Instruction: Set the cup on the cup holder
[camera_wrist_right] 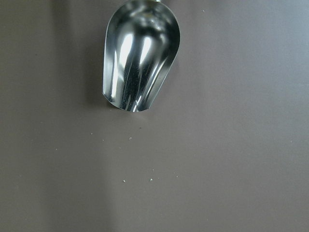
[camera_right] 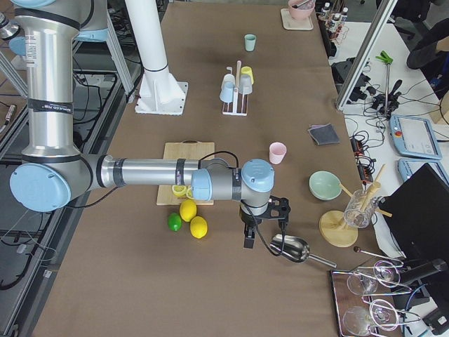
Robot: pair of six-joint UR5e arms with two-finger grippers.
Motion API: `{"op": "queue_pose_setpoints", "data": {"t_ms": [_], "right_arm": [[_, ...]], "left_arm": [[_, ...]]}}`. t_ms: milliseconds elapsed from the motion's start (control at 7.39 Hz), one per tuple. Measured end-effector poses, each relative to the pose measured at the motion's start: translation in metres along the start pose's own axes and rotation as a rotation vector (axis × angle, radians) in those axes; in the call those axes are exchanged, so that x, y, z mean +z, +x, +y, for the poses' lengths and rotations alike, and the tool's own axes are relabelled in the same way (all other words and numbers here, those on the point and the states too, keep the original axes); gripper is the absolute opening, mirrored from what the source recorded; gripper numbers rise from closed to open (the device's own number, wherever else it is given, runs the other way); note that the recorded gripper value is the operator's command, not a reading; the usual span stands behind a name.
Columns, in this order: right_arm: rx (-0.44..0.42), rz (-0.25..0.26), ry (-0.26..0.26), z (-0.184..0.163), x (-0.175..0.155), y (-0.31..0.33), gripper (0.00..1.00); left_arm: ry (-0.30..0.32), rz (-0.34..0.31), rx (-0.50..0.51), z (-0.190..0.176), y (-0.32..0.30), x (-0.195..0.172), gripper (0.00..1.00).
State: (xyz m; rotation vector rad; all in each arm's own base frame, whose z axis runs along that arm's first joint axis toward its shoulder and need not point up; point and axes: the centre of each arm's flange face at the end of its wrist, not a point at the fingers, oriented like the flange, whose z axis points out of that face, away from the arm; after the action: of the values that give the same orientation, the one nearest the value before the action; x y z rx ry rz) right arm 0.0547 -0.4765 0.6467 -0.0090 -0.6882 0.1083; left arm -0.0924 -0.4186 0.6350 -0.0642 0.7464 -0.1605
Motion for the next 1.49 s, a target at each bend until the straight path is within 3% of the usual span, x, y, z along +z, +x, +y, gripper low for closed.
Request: {"op": "queue_pose_setpoints", "data": {"t_ms": [541, 812, 1082, 1217, 1488], "right_arm": [[-0.009, -0.006, 0.008, 0.002, -0.003, -0.001, 1.00], [-0.007, 0.000, 0.005, 0.000, -0.001, 0.000, 1.00], [-0.006, 0.012, 0.000, -0.002, 0.002, -0.002, 1.00], [-0.003, 0.008, -0.005, -0.001, 0.003, -0.002, 1.00], [0.006, -0.009, -0.018, 0.005, 0.007, 0.001, 1.00]], "left_arm": [[0.053, 0.010, 0.050, -0.011, 0.014, -0.010, 0.98], [0.047, 0.001, 0.084, -0.048, 0.044, -0.020, 0.98], [-0.018, -0.029, 0.155, -0.100, 0.121, -0.021, 0.98], [-0.066, -0.079, 0.222, -0.116, 0.178, -0.010, 0.98], [-0.168, -0.153, 0.356, -0.132, 0.285, 0.036, 0.98]]}}
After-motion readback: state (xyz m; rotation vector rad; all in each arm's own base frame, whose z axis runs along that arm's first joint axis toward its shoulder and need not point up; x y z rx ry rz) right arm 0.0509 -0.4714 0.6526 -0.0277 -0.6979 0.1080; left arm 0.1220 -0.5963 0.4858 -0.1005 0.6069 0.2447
